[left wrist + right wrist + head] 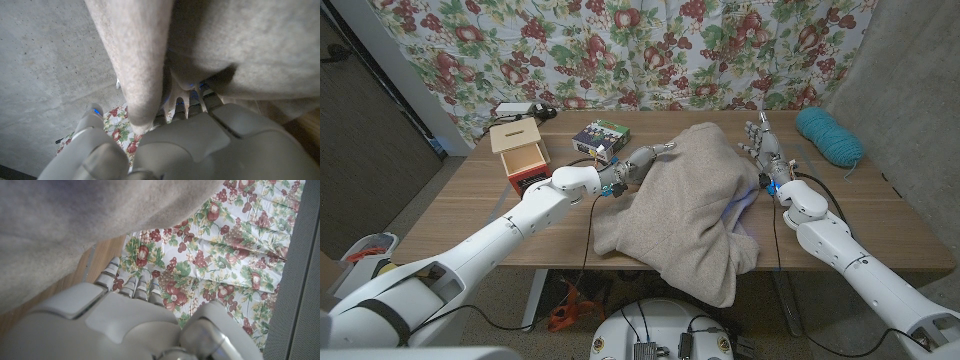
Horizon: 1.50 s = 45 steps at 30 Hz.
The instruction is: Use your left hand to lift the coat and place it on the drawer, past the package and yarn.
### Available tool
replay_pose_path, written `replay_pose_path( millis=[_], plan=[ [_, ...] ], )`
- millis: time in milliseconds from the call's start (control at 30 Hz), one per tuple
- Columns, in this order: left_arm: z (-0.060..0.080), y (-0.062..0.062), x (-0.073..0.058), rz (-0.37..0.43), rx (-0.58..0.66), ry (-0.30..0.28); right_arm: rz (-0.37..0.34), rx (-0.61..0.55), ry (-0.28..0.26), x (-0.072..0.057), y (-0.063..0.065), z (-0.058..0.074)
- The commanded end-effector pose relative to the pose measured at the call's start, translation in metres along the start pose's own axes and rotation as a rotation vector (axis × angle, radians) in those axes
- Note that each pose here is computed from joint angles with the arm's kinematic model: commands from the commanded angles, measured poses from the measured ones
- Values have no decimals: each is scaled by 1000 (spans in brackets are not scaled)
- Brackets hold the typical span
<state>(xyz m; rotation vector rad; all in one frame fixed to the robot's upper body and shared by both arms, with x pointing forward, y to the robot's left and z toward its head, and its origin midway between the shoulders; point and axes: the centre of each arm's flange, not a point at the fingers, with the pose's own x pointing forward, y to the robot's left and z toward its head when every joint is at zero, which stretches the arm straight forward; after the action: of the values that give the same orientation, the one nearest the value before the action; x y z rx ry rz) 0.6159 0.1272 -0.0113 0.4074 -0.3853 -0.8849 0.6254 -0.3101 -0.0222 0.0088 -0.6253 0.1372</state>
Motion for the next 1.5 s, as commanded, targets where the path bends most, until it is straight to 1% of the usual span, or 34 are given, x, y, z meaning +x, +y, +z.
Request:
replay_pose_path(
  millis=[33, 467, 867, 1100, 1300, 1400, 1500],
  plan=[
    [1, 0, 2, -13, 34, 17, -6, 2, -6, -2, 0, 1],
    [1, -2, 8, -36, 50, 31, -8, 1, -13, 0, -2, 2],
    [4, 0, 13, -68, 103, 57, -9, 9, -17, 2, -2, 3],
    [6, -1, 13, -69, 145, 67, -7, 8, -23, 4, -1, 3],
    [5, -1, 12, -70, 155, 81, -6, 11, -22, 5, 1, 4],
    [4, -1, 13, -86, 160, 99, -3, 7, -22, 6, 2, 5],
    [3, -1, 13, -90, 161, 102, 0, 3, -22, 6, 3, 6]
  ],
)
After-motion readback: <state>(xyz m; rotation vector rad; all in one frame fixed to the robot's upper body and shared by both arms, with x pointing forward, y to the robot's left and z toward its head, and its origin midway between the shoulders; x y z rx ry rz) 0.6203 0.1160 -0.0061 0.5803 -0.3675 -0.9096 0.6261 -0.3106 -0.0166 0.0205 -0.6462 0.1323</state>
